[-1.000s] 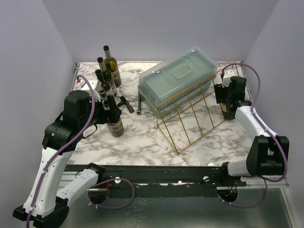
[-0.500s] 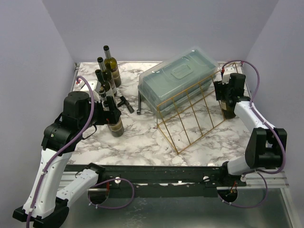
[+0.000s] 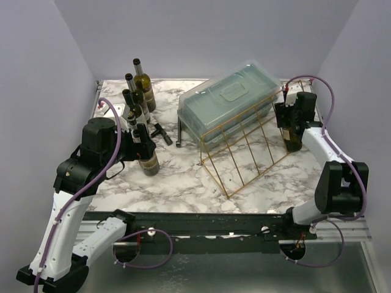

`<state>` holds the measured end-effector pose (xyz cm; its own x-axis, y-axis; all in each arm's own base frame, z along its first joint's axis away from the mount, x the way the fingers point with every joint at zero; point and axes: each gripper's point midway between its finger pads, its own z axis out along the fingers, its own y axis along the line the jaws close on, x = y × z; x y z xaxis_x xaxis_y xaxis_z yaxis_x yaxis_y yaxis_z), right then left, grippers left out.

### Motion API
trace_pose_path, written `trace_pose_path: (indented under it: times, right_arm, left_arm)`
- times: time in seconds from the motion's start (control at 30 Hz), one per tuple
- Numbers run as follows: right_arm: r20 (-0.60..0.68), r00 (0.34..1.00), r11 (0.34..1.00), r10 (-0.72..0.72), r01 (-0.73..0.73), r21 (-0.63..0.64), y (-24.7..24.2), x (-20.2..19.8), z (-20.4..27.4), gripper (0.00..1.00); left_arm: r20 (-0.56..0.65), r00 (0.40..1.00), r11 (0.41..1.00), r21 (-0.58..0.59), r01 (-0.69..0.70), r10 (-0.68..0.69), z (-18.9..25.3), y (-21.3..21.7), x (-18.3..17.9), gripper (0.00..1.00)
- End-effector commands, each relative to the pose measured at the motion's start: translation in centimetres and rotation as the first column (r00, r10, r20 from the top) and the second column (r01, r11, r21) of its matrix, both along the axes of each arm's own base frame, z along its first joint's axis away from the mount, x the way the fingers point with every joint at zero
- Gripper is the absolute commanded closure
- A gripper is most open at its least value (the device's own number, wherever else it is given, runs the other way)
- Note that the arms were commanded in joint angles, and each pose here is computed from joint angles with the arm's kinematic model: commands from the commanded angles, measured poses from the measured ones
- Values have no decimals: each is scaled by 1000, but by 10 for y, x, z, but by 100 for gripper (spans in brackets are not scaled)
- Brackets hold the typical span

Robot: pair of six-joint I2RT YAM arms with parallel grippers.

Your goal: Put the wine bottle on the wine rack

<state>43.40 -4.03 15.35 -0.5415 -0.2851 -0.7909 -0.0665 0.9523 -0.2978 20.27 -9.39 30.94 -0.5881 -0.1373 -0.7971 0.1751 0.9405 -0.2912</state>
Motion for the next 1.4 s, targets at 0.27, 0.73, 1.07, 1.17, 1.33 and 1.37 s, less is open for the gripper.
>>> trace_pose_path:
  times: [0.27, 0.73, 1.07, 1.17, 1.33, 1.37]
  right_arm:
    - [-10, 995, 989, 102, -100, 112, 29, 9, 0, 12]
    - [91, 994, 981, 65, -81, 178, 38, 0, 51, 0]
    - [259, 965, 897, -45, -75, 436, 74, -25, 130, 0]
    - [235, 956, 704, -177, -44, 709, 94, -33, 167, 0]
    - [428, 901, 389, 73, -420, 820, 163, -89, 228, 0]
    - [427, 899, 352, 95, -431, 831, 168, -96, 229, 0]
  left_arm:
    - [1, 1000, 996, -86, 13, -13, 13, -8, -12, 1]
    - [-30, 1000, 991, -137, -5, 0, 7, -11, -20, 1]
    - [-41, 999, 990, -136, -20, 14, 3, -10, -18, 1]
    - [-43, 998, 991, -131, -41, 36, 1, -8, -15, 1]
    - [-37, 998, 989, -135, -59, 54, 1, -6, -13, 1]
    - [-31, 998, 989, -132, -61, 58, 2, -5, -13, 1]
